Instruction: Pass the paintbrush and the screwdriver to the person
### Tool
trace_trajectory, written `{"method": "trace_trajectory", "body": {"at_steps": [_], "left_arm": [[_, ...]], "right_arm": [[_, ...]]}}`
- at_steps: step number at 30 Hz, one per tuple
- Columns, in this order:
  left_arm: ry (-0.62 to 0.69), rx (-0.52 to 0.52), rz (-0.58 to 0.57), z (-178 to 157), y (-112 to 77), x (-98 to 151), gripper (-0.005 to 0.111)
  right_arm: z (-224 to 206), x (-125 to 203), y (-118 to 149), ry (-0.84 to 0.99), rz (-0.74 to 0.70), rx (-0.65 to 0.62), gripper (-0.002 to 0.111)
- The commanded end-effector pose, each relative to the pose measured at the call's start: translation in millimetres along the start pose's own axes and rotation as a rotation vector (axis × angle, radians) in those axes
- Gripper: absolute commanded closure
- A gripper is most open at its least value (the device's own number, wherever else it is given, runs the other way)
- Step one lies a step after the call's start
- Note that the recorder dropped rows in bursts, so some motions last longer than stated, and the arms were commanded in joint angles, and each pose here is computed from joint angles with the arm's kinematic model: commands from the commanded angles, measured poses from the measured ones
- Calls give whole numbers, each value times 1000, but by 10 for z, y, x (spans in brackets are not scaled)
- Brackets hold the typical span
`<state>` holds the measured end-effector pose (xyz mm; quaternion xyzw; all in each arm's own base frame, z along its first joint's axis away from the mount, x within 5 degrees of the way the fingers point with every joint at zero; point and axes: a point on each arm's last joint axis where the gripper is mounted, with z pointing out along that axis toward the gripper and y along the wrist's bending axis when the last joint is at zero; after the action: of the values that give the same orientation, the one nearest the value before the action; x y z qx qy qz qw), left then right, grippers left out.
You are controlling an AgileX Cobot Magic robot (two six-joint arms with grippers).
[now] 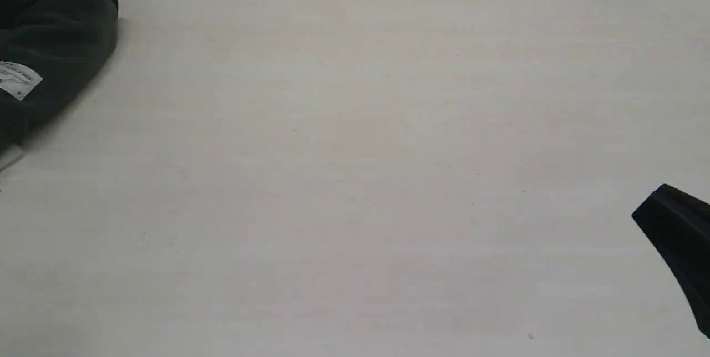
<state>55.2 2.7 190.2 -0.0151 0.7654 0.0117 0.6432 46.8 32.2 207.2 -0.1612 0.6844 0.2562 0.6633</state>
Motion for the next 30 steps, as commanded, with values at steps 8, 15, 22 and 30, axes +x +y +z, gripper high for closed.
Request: {"method": "trace_trajectory", "body": {"at_steps": [8, 15, 22, 30], "left_arm": [[-11, 10, -5, 0, -6, -4, 107], [-11, 10, -5, 0, -6, -4, 107], [-11, 10, -5, 0, -6, -4, 107], [-11, 10, -5, 0, -6, -4, 107]], "right_arm": [[-3, 12, 4, 4, 77, -6, 104], [-3, 12, 4, 4, 77, -6, 104], [-3, 12, 4, 4, 77, -6, 104], [-3, 24, -3, 16, -48, 5, 104]]}}
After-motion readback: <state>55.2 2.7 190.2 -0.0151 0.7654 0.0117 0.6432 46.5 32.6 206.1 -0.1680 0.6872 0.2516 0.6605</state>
